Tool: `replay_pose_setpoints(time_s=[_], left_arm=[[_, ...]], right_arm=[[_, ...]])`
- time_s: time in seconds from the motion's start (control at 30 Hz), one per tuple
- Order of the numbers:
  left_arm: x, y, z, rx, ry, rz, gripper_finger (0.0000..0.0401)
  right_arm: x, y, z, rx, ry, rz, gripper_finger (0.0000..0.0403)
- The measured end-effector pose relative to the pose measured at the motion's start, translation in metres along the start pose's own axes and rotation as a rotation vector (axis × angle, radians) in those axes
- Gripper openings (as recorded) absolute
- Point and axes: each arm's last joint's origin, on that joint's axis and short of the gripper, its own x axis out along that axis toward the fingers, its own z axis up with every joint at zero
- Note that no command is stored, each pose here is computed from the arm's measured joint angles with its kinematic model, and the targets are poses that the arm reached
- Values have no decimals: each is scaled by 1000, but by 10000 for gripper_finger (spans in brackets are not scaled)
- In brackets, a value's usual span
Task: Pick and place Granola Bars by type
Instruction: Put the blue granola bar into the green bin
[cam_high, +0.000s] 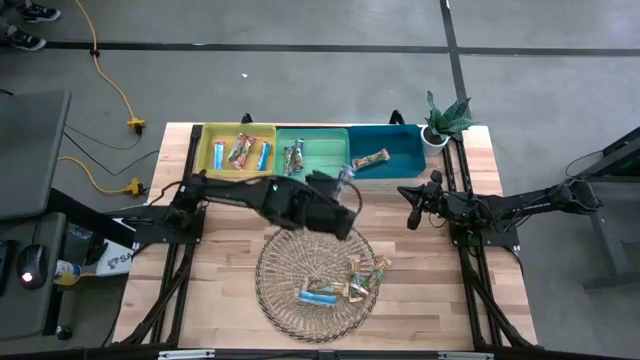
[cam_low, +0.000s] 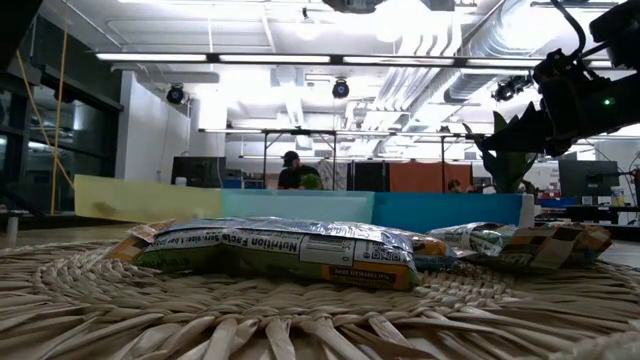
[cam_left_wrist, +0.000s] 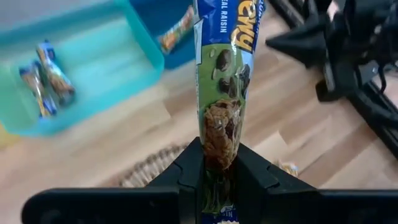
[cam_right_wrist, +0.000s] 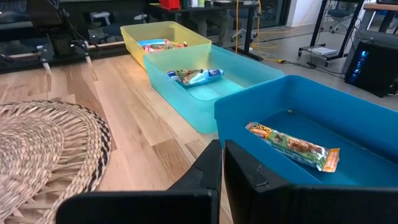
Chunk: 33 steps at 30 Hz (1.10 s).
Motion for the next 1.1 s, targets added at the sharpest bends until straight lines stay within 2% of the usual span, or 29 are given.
replay_pose_setpoints(time_s=[0.23, 0.43, 0.67, 0.8, 1.1], left_arm=[[-12, 16, 29, 10, -82, -18, 53], [-19, 27, 40, 28, -151, 20, 53], [-23, 48, 70, -6, -238, 58, 53], [-12, 67, 96, -33, -260, 112, 53], [32, 127, 152, -153, -152, 185, 53]], right_arm=[[0, 0, 0, -2, 2, -1, 0], [0, 0, 0, -1, 2, -1, 0], [0, 0, 0, -1, 2, -2, 0], [0, 0, 0, -1, 2, -1, 0], [0, 0, 0, -1, 2, 0, 0]])
